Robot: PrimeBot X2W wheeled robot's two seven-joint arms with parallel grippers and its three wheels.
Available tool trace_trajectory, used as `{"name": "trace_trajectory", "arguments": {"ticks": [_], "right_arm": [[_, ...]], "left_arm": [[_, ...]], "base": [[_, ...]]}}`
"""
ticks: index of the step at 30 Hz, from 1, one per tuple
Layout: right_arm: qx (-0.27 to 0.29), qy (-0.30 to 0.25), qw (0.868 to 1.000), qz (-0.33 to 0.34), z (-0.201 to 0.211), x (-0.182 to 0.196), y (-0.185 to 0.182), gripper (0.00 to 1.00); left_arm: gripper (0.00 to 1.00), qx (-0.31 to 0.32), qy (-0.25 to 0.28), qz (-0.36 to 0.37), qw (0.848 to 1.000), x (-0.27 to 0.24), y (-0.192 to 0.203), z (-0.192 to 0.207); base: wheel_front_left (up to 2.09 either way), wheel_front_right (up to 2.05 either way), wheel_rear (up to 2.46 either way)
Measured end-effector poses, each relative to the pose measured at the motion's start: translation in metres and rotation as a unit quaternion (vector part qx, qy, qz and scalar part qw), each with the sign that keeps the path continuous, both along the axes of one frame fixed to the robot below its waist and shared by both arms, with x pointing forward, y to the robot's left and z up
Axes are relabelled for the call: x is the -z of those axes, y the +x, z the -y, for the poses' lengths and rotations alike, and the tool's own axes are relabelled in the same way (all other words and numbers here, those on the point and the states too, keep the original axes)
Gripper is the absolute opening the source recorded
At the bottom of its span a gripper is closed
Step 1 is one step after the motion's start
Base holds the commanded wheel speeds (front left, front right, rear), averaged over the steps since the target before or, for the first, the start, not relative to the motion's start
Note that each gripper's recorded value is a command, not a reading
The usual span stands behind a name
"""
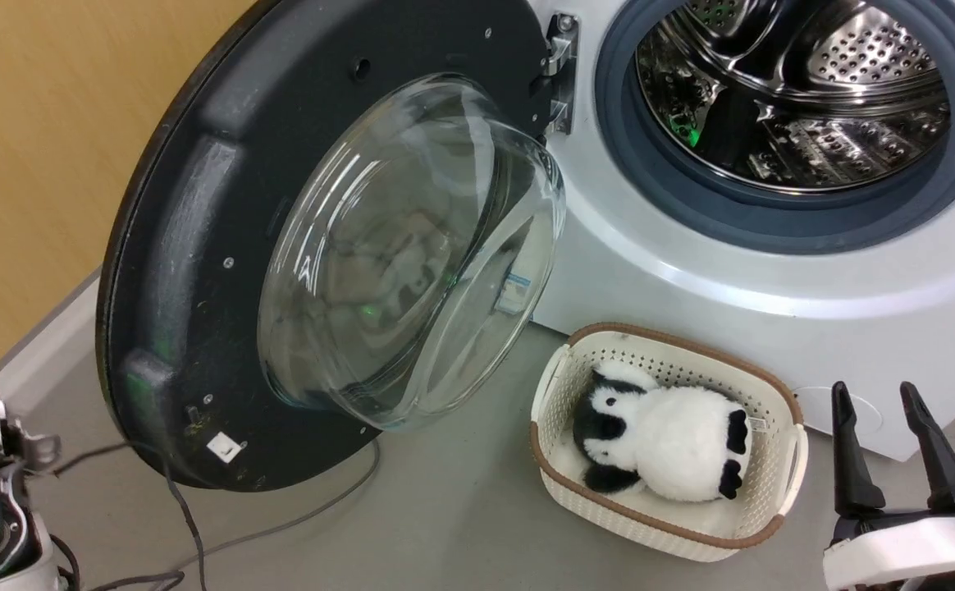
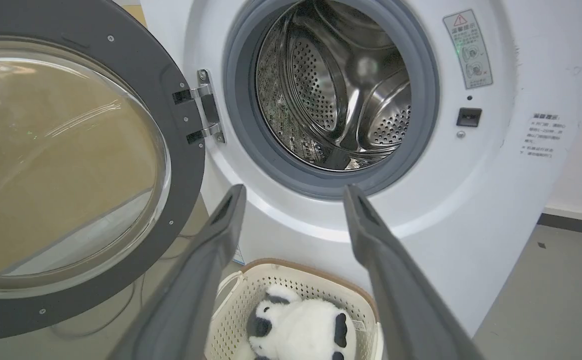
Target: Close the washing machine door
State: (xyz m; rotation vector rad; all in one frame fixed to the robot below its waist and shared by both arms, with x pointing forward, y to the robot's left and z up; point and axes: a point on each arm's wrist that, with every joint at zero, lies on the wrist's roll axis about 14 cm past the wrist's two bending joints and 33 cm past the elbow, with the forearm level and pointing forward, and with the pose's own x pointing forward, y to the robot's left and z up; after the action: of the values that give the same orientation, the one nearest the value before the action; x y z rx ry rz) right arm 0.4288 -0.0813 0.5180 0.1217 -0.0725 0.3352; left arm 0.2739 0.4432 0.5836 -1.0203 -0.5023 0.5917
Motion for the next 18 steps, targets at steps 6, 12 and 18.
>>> {"name": "trace_trajectory", "arguments": {"ticks": [6, 12, 18], "right_arm": [[-0.002, 0.007, 1.000, -0.001, -0.002, 0.003, 0.003, 1.00], [-0.005, 0.010, 1.000, -0.002, -0.006, 0.007, 0.008, 1.00], [-0.013, 0.017, 1.000, -0.004, -0.013, 0.010, 0.011, 1.00]], "left_arm": [[0.00, 0.037, -0.081, -0.008, 0.996, 0.039, 0.002, 0.005], [0.00, 0.074, -0.131, 0.003, 0.989, 0.054, 0.004, 0.016], [0.00, 0.131, -0.170, 0.040, 0.976, 0.051, 0.011, 0.033]], "base": [[0.00, 0.00, 0.00], [0.00, 0.00, 0.00], [0.00, 0.00, 0.00]]}}
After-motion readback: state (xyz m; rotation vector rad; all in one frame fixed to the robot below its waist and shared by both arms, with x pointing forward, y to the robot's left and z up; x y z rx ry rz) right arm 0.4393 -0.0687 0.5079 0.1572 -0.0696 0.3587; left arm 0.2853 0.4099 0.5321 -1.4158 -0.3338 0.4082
